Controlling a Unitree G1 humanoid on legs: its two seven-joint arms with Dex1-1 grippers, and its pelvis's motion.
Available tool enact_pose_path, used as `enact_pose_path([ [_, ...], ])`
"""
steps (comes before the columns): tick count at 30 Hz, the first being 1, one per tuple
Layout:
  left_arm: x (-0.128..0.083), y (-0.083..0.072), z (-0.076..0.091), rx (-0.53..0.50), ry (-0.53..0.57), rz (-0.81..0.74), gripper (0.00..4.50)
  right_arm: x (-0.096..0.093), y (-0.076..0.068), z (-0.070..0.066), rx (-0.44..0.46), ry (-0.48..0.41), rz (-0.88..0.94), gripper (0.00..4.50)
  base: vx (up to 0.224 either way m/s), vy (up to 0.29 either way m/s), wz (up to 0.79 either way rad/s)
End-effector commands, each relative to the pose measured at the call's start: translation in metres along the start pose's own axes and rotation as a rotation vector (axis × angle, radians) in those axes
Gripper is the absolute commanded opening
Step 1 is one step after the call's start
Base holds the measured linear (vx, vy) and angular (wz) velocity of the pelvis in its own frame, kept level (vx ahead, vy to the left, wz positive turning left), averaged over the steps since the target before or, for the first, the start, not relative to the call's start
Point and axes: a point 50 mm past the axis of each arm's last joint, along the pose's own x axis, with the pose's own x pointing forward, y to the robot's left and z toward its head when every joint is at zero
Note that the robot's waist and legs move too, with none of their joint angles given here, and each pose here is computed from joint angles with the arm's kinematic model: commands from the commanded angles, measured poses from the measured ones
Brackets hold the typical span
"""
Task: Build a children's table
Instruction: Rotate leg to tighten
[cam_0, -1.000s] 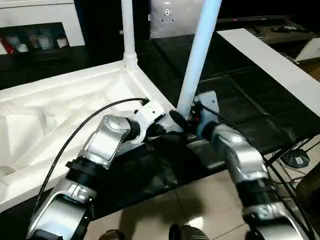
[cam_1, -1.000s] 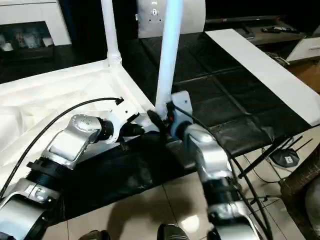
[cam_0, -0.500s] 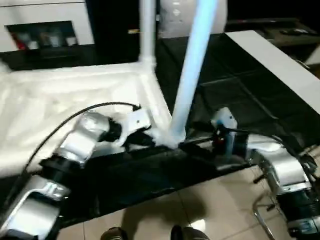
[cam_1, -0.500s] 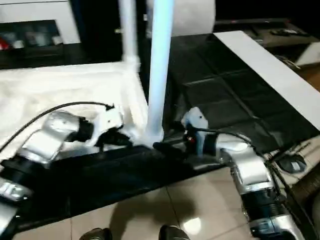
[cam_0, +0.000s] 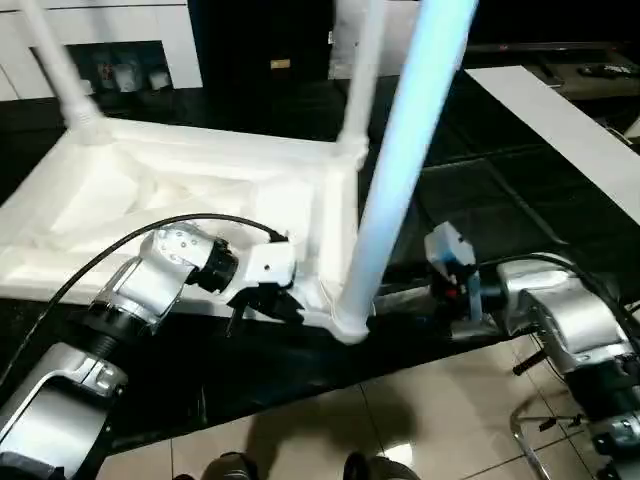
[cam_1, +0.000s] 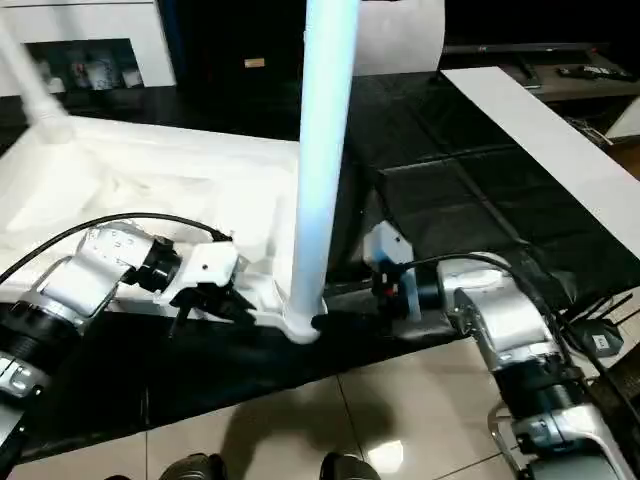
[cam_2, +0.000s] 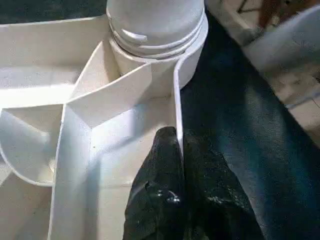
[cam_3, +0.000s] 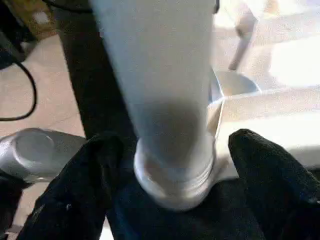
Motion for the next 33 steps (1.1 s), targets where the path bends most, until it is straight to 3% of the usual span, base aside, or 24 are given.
enact_pose_path([
  [1, 0.010, -0.003, 0.007, 0.062, 0.026, -0.098, 0.00, 0.001, -0.001, 0.005, -0.027, 0.005, 0.017, 3.45, 0.000, 0.000, 0.00],
  [14, 0.011, -0.001, 0.008, 0.090, 0.031, -0.121, 0.00, 0.013, 0.003, 0.006, -0.001, -0.012, 0.129, 2.30, 0.000, 0.000, 0.00],
  [23, 0.010, -0.002, 0.005, 0.070, 0.020, -0.115, 0.00, 0.015, 0.008, 0.004, 0.031, -0.017, 0.160, 2.01, 0.000, 0.000, 0.00],
  [29, 0.009, 0.005, 0.005, -0.106, -0.057, 0.063, 0.00, 0.030, 0.014, 0.004, 0.142, -0.080, 0.058, 1.99, 0.000, 0.000, 0.00],
  [33, 0.011, 0.014, 0.013, -0.239, -0.126, 0.240, 0.00, 0.050, 0.003, -0.001, 0.197, -0.069, -0.196, 1.99, 0.000, 0.000, 0.00],
])
